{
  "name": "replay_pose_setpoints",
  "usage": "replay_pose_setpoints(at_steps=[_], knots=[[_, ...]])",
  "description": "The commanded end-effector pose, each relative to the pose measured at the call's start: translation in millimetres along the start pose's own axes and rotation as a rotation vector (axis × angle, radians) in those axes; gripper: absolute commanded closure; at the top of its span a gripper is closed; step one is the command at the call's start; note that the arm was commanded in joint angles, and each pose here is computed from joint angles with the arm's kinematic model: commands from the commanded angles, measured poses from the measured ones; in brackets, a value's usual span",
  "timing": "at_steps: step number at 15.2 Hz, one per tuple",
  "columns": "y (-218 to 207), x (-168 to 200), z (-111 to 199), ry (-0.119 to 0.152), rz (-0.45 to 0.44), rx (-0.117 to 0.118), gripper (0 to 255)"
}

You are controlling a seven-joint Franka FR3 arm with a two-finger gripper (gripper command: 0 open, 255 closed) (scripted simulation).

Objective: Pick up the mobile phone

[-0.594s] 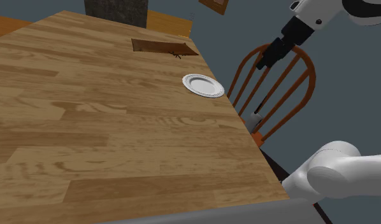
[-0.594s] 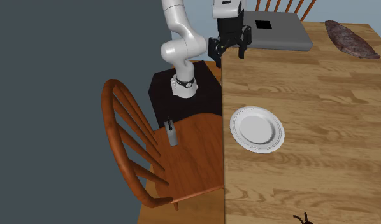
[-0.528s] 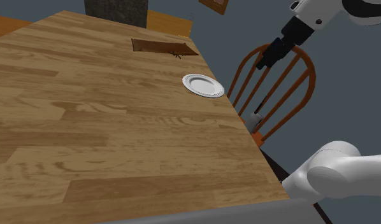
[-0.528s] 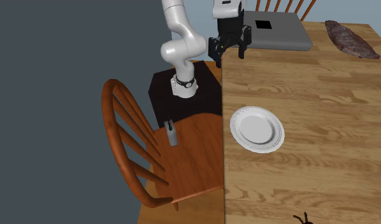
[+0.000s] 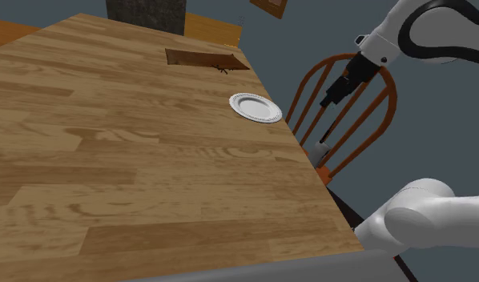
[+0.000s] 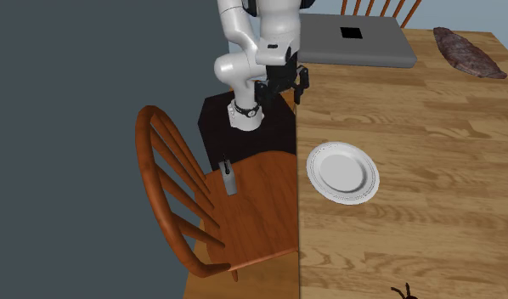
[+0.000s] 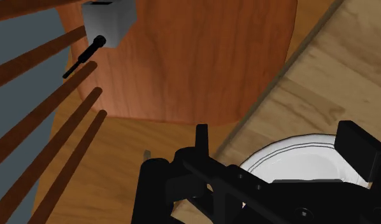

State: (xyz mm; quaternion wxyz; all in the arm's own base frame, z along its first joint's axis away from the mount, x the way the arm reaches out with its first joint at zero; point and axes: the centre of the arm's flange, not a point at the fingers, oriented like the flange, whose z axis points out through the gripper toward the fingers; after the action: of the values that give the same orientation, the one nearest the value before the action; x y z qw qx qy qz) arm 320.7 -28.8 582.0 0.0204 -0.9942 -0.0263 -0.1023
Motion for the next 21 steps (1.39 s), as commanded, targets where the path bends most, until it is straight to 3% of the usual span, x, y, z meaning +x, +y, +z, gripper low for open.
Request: replay_pose_setpoints(at_steps=[1,21], knots=[[16,0,18,-0.013,0.007,-0.007,0],[184,-53,188,-0.132,0.08,-0.076,0]])
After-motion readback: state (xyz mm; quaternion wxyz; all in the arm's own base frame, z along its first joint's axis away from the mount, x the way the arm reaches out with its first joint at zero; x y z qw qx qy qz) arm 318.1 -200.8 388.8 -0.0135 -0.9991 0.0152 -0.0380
